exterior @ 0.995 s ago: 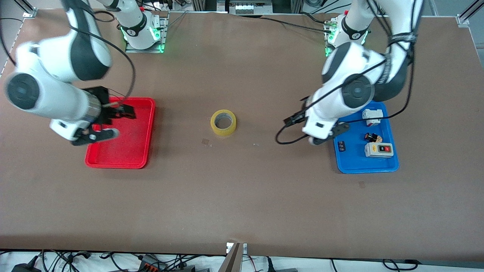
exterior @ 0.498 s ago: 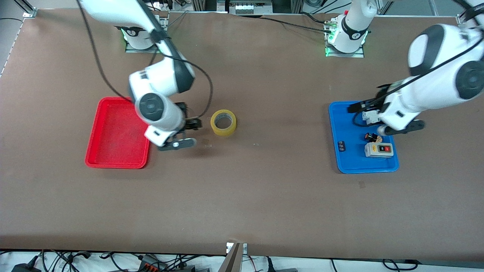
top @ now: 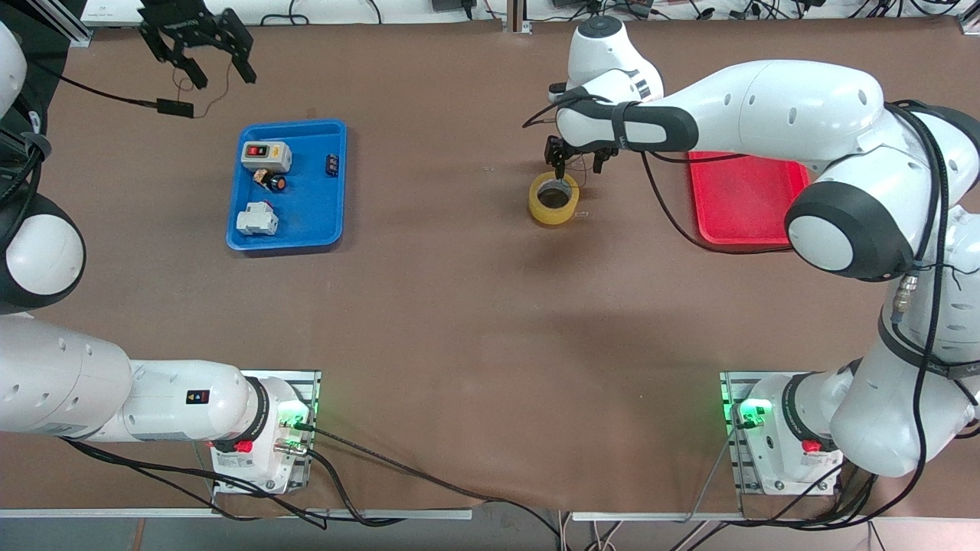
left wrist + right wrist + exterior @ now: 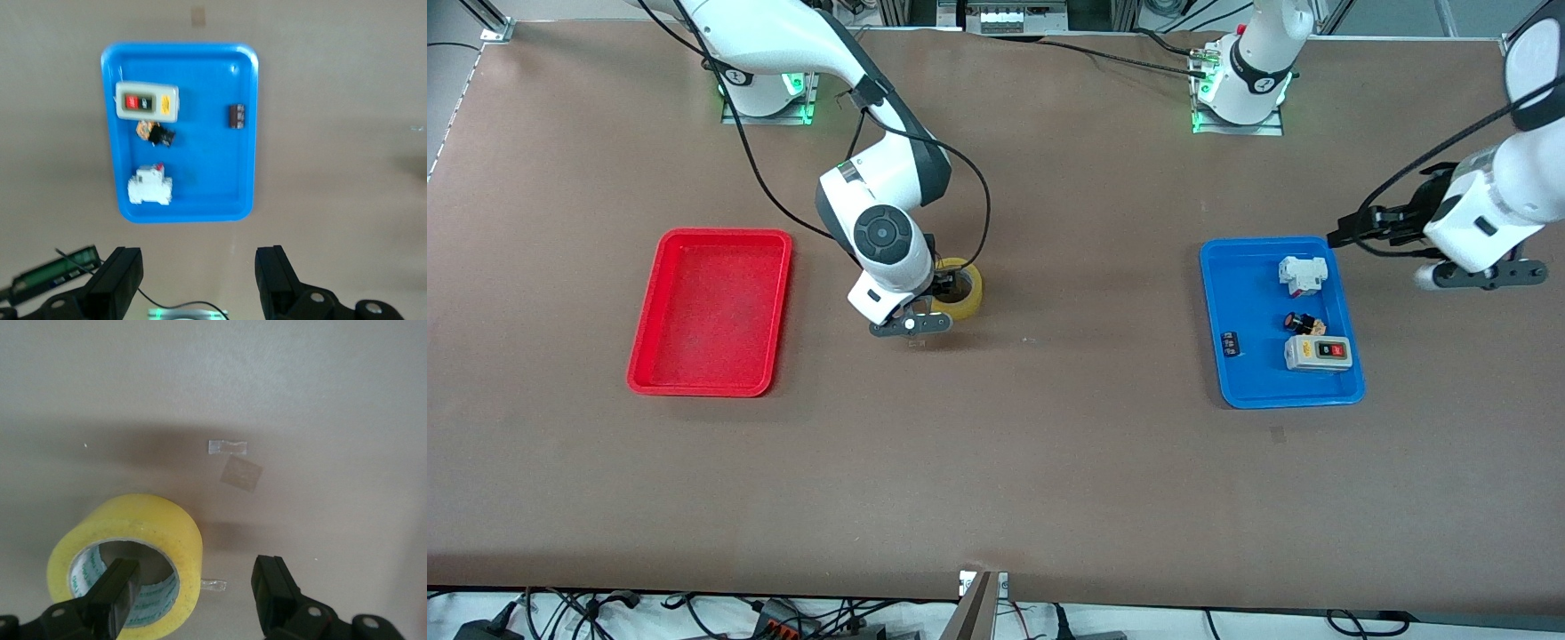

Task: Place and move tape with both arms
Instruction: 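Grasp the tape roll's rim with the right gripper while the left gripper withdraws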

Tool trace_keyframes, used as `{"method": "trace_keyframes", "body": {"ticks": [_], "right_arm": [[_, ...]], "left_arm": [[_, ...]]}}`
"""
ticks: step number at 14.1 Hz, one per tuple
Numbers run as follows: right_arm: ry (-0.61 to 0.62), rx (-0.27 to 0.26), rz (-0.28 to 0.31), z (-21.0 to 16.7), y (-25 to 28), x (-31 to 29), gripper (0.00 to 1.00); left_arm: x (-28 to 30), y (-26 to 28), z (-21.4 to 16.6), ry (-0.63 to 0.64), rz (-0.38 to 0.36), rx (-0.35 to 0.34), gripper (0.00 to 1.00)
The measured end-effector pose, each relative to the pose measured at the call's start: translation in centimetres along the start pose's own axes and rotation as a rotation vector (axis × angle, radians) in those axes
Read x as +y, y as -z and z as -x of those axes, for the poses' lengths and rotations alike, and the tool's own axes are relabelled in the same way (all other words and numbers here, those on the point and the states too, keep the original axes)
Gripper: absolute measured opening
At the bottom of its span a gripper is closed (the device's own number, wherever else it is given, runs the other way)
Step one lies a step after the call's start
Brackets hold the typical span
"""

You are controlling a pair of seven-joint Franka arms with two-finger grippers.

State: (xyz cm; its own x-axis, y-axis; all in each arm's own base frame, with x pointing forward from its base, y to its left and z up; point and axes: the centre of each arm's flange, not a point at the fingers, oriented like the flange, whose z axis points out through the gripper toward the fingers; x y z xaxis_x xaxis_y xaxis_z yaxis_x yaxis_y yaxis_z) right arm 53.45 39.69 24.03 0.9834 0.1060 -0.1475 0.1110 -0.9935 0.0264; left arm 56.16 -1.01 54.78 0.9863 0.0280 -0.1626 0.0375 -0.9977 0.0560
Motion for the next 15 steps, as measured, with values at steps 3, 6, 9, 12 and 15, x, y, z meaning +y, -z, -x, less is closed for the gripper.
{"method": "trace_keyframes", "body": {"ticks": [3,6,9,12,15], "right_arm": [[0.015,-0.018,0.013,0.5,-1.4,-0.9,1.0],[0.023,-0.032,0.024,0.8,-2.6,-1.3,1.0],[0.021,-0.045,0.033,0.8,-3.8,-1.2,0.85],[0.013,-0.043,0.03,0.5,-3.6,-0.9,0.4],[-0.008,-0.025,0.021,-0.1,-2.3,-0.4,0.22]], "left_arm": [[-0.2,4.0,0.1,-0.063,-0.014,0.083,1.0],[-0.8,5.8,0.4,-0.064,-0.048,0.114,1.0],[-1.6,5.9,0.5,-0.06,-0.051,0.102,1.0],[-2.7,6.3,0.9,-0.069,-0.053,0.103,1.0],[-3.4,6.9,1.7,-0.101,-0.054,0.094,1.0]]}}
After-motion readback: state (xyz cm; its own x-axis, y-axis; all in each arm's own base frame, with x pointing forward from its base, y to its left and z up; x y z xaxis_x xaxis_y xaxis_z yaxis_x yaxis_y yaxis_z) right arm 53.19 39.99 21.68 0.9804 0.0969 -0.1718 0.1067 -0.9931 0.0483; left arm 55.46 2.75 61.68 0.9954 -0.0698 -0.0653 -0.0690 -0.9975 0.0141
